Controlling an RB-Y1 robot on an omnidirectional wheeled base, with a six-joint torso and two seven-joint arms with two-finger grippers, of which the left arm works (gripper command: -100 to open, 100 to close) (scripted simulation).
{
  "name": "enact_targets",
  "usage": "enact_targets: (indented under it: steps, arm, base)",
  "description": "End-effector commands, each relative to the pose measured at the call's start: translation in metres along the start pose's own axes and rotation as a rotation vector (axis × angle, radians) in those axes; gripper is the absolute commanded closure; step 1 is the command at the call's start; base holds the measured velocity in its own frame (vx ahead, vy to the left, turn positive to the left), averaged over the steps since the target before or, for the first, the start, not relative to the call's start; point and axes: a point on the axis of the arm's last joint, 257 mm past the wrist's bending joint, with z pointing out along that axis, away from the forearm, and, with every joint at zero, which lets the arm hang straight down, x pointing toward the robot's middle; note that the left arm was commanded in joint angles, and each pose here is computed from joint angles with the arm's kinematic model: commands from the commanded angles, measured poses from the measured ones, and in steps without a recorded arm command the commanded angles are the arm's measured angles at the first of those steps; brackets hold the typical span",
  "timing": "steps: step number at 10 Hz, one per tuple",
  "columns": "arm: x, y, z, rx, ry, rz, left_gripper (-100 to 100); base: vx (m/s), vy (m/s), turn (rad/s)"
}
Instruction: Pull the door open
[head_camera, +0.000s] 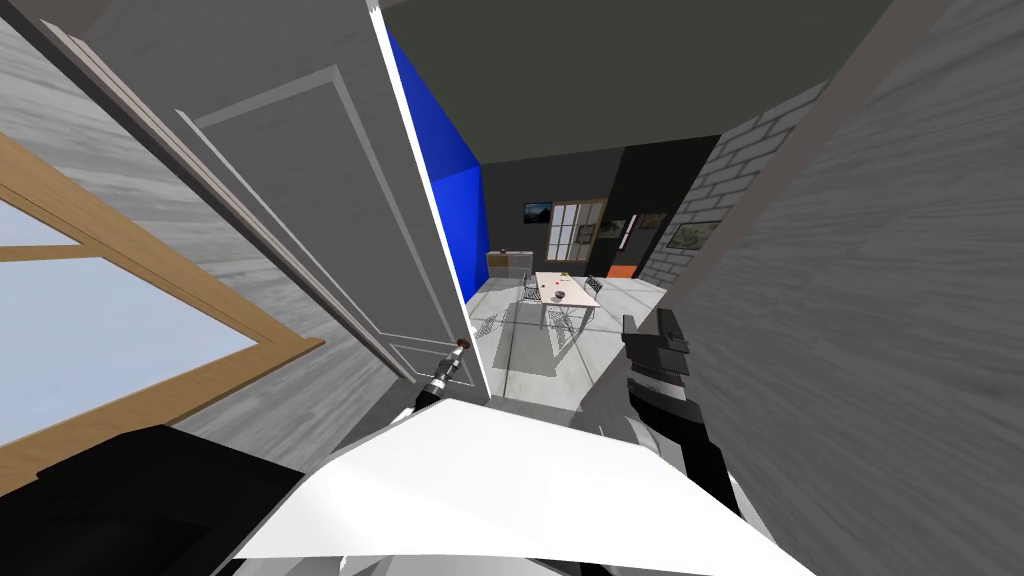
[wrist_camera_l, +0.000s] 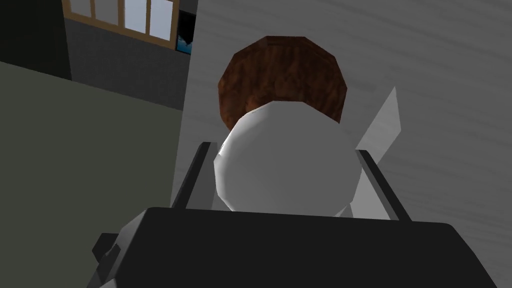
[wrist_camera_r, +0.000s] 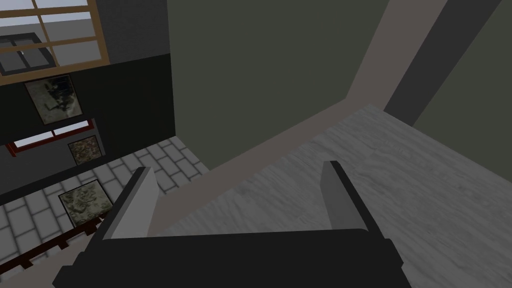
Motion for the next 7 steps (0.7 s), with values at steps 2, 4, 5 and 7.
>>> enact_targets:
  steps: [2,4,5,7]
  arm:
    - [0.0014,-0.0014,0.0006,-0.004,-0.001,-0.083,100]
    - [0.0010,-0.0011,0.0016,-0.007,-0.004,-0.126,100]
    - [0.0005,-0.0008,0.0026,-0.010,-0.007,-0.168,100]
    - [0.0000,-0.0005,0.0037,-0.014,-0.011,-0.214,100]
  base:
    - [-0.031,0.015,-0.034]
    - [-0.038,0.019,-0.042]
    - [-0.036,0.014,-0.049]
    - [-0.043,0.019,-0.045]
